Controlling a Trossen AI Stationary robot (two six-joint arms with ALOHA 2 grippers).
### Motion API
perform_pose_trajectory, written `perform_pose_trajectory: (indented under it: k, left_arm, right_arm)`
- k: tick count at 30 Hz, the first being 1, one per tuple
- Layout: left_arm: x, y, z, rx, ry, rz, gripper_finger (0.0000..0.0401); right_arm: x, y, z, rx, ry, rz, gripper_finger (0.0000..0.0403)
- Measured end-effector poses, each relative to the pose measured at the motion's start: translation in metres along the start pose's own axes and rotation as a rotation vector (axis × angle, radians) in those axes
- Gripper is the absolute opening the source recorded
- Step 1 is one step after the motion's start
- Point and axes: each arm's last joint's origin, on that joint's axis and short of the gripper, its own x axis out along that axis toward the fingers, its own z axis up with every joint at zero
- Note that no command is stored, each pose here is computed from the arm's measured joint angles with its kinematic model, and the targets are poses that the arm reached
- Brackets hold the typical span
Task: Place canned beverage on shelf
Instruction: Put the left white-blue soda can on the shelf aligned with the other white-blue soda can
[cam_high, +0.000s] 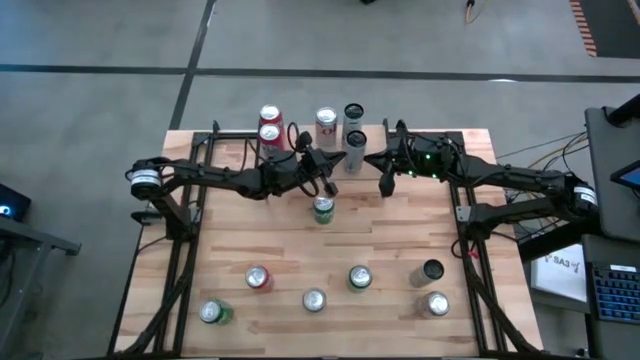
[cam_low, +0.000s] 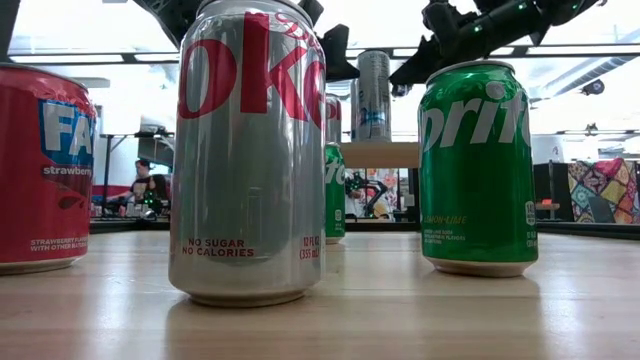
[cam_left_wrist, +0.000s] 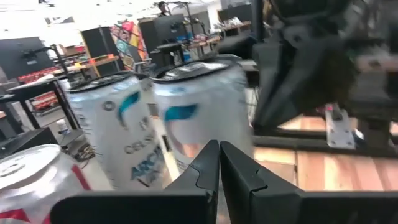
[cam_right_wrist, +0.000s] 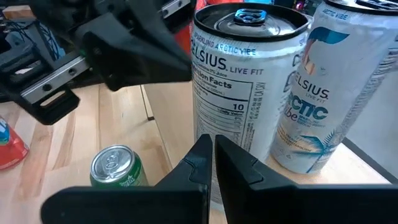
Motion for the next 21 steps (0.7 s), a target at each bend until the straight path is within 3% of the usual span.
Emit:
perform_pose_trajectory:
  k: [9, 21]
  left_arm:
    - [-0.005, 0.005, 0.003, 0.054, 0.059, 0.107, 0.0000]
    - [-0.001, 0.014, 0.001, 0.053, 0.051, 0.123, 0.0000]
  right_arm:
    - [-0.014, 0.001, 0.005, 0.017, -0.022, 0.000, 0.0012]
    - [0.003, 0.000, -0.003, 0.024, 0.021, 0.004, 0.0012]
